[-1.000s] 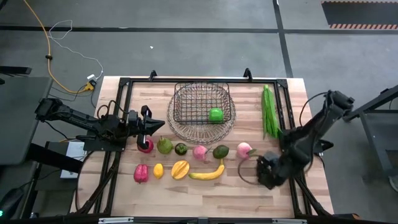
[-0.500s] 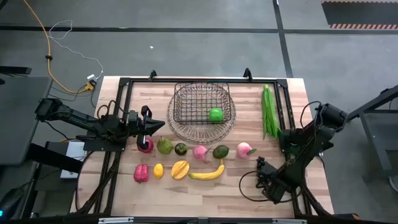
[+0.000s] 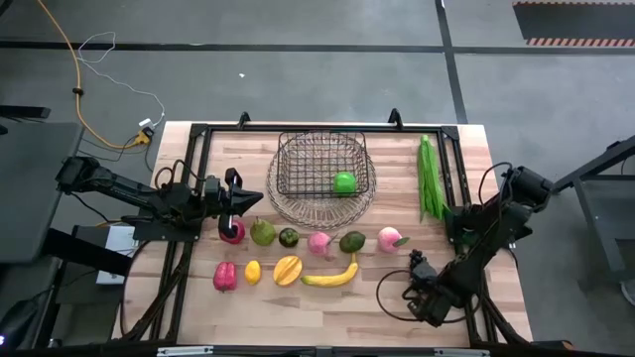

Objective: Build produce basket
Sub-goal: Put the grapes into the black wire basket

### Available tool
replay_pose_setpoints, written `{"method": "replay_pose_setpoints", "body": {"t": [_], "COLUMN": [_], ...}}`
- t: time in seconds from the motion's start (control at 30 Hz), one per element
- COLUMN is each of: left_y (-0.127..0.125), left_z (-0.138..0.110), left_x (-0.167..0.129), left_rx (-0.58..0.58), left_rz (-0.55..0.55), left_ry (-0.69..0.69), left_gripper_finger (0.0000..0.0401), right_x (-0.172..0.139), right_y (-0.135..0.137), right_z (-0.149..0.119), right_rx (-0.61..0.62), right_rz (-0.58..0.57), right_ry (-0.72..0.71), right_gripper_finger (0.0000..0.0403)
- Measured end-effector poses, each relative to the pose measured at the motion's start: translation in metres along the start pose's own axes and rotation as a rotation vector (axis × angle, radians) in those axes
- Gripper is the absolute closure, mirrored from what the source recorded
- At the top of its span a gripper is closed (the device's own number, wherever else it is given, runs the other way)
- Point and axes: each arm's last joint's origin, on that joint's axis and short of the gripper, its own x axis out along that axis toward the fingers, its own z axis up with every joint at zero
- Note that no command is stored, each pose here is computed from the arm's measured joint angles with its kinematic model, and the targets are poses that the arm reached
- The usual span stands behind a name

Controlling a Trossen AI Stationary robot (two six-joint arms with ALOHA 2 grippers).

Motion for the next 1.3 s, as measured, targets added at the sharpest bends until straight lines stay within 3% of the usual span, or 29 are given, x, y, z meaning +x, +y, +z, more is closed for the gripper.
{"method": "replay_pose_setpoints", "body": {"t": [0.4,0.8,1.03,1.3], "left_y": [0.0,0.0,0.0,0.0], "left_z": [0.0,0.0,0.0,0.0], "left_x": [0.0,0.0,0.0,0.0], "left_rx": [0.0,0.0,0.0,0.0], "left_rz": [0.0,0.0,0.0,0.0], "left_ry": [0.0,0.0,0.0,0.001], "left_gripper_finger": [0.0401,0.0401,0.0401,0.0401], "right_x": [-0.003,0.0,0.016,0.017], "right_y": [0.011,0.007,0.01,0.01], "right_z": [0.016,0.014,0.015,0.017], "right_rx": [0.06,0.131,0.109,0.1], "right_rz": [0.062,0.015,-0.063,-0.062], "right_ry": [0.027,0.037,0.1,0.09], "right_gripper_finger": [0.0129,0.0206,0.0223,0.0241]}}
